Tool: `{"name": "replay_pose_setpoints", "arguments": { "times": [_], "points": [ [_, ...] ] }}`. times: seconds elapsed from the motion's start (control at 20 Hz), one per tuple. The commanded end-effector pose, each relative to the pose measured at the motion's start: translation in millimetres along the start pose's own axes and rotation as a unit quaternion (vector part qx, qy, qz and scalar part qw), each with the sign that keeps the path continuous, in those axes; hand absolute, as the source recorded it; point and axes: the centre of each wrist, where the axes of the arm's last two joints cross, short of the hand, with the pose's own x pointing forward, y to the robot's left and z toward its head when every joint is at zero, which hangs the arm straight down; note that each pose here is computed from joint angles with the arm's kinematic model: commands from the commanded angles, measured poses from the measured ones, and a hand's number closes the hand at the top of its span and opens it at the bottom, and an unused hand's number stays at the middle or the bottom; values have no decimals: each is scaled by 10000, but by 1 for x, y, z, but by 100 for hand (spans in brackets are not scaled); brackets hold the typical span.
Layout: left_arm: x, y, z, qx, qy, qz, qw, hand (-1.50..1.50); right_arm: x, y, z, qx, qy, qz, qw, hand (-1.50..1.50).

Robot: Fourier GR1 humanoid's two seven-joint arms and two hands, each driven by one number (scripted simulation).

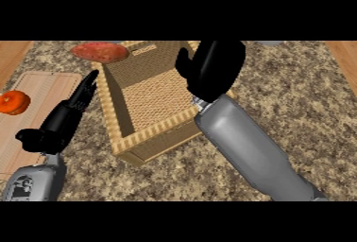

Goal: Pick the sweet potato from the placemat and place it in the basket

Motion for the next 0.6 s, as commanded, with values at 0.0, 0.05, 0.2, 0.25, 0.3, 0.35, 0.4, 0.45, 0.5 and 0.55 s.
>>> {"name": "replay_pose_setpoints", "arguments": {
  "times": [0.0, 0.05, 0.2, 0.25, 0.3, 0.35, 0.4, 0.45, 0.5, 0.55],
  "points": [
    [-2, -12, 6, -110, 83, 36, 9999, 0, -1, 5, 6, -146, 1004, -407, 9940, -150],
    [0, 8, -2, -129, 135, 36, 9998, 0, 5, 3, 6, -174, 965, -483, 9940, -150],
    [-1, -10, -7, -19, 119, 78, 9999, 0, 7, 0, 8, -153, 800, -570, 9950, -150],
    [1, 5, -1, -103, 92, -9, 9999, 0, 9, 3, 6, -188, 795, -624, 9947, -150],
    [-3, -9, 12, -153, 99, 92, 9998, 0, 13, 1, -3, -196, 875, -700, 9935, -150],
    [-5, -12, 4, -120, 118, 112, 9998, 0, 26, -11, -10, -160, 760, -931, 9926, -150],
    [6, -13, 0, -90, 115, 70, 9999, 0, 11, -4, 0, -256, 826, -1166, 9894, -150],
    [-7, -1, 7, 21, 149, 100, 9998, 0, 18, -18, -16, -359, 868, -1394, 9858, -150],
    [-12, -4, 10, -75, 155, 25, 9998, 0, 20, -19, -6, -331, 878, -1436, 9852, -150],
    [5, -2, -5, -111, 141, 16, 9998, 0, 11, -15, -3, -321, 927, -1505, 9837, -150]
  ]
}}
